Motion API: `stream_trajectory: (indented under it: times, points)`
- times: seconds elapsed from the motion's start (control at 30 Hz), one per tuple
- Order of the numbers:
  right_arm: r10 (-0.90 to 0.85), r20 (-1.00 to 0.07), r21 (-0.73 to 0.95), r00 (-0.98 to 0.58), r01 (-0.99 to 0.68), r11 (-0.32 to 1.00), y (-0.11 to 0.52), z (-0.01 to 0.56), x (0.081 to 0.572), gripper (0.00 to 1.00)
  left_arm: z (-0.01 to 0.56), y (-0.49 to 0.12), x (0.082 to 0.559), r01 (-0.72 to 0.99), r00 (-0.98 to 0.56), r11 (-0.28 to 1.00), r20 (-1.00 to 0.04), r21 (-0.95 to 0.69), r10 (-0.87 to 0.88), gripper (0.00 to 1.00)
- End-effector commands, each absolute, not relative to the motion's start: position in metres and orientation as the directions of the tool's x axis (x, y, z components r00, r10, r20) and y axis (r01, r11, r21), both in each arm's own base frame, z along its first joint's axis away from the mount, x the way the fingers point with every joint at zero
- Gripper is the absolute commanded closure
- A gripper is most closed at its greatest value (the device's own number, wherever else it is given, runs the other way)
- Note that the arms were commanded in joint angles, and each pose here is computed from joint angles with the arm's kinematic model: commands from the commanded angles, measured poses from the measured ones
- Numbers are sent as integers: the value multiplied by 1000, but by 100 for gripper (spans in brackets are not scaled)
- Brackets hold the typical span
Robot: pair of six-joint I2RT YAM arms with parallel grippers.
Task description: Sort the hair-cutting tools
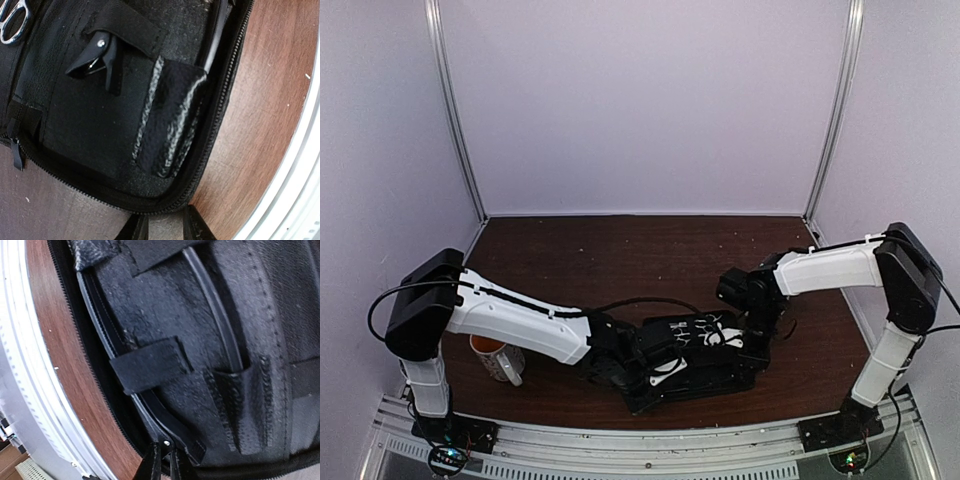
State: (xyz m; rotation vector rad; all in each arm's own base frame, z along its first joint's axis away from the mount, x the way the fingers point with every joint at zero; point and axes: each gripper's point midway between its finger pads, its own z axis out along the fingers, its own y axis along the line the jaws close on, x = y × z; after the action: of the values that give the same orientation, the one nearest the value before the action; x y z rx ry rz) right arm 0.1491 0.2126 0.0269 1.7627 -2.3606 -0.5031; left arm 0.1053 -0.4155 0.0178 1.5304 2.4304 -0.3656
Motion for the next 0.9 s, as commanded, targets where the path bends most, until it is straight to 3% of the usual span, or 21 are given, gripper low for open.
stream_trajectory:
  times: [0.0,0.57,0.87]
  points:
    - [-956,-113,423,-272,-883,202,231,26,136,90,18,-429,111,914,-390,402,-381,-50,838,73]
    - [-954,-148,473,-260,-866,162,260,33,141,89,17,-428,113,921,-363,390,-383,-9,849,73]
    - [-953,-175,536,-247,-836,118,272,39,127,84,20,-429,118,914,-356,404,-398,38,845,73]
